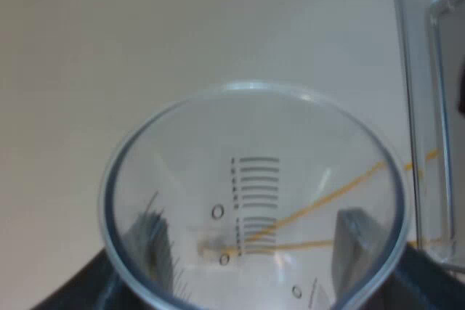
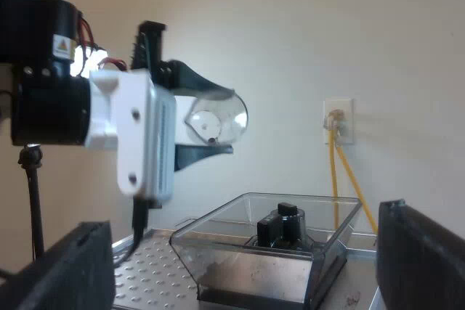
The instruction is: Pour the beans into the coffee machine
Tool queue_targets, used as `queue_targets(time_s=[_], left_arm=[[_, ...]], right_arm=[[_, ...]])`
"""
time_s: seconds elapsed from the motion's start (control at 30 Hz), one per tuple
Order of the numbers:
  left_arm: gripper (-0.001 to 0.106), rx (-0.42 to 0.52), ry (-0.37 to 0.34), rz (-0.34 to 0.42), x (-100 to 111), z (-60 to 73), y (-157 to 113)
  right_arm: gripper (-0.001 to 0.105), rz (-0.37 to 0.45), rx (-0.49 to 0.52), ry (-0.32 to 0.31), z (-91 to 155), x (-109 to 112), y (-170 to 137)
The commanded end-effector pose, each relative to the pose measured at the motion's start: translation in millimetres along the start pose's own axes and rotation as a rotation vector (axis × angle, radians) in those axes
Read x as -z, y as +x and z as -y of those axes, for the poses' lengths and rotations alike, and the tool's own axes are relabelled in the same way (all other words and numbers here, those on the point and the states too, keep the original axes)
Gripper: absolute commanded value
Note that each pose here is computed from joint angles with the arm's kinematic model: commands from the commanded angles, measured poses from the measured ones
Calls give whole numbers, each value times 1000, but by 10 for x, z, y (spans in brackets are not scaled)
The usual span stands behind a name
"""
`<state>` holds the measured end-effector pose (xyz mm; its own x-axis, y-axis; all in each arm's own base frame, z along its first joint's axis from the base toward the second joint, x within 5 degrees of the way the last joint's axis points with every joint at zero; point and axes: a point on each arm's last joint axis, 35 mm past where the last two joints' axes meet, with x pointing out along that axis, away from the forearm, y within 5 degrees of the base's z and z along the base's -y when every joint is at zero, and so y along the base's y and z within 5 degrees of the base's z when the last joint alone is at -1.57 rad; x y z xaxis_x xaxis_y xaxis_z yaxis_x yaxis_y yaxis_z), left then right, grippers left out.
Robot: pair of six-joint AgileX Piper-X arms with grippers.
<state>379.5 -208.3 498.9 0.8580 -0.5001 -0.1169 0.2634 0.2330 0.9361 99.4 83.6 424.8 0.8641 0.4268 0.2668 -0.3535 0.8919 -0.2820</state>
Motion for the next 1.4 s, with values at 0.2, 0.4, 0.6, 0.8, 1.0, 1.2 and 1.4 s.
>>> queue_targets(time_s=[0.2,0.4,0.6,0.8,1.0,1.2,1.4], left_arm=[[12,-96,-624,41,-125,-317,-370],[12,-24,-833,-29,-139,-348,-662],[12,56,-948,-123,-132,-338,-957],[12,107,-1027,-190,-128,-302,-1221],[12,122,-1050,-216,-80,-142,-1543],[12,99,-1101,-198,-4,105,-1919],[12,87,-1175,-195,90,408,-2341]], right_arm=[[78,56,-46,-4,13,-78,-24],[78,85,-189,-13,-46,-66,-30],[78,44,-311,10,-102,-14,-44],[78,21,-355,39,-124,15,-50],[78,-19,-440,35,-169,74,-68],[78,-102,-523,30,-219,176,-101],[78,-183,-573,25,-252,265,-134]])
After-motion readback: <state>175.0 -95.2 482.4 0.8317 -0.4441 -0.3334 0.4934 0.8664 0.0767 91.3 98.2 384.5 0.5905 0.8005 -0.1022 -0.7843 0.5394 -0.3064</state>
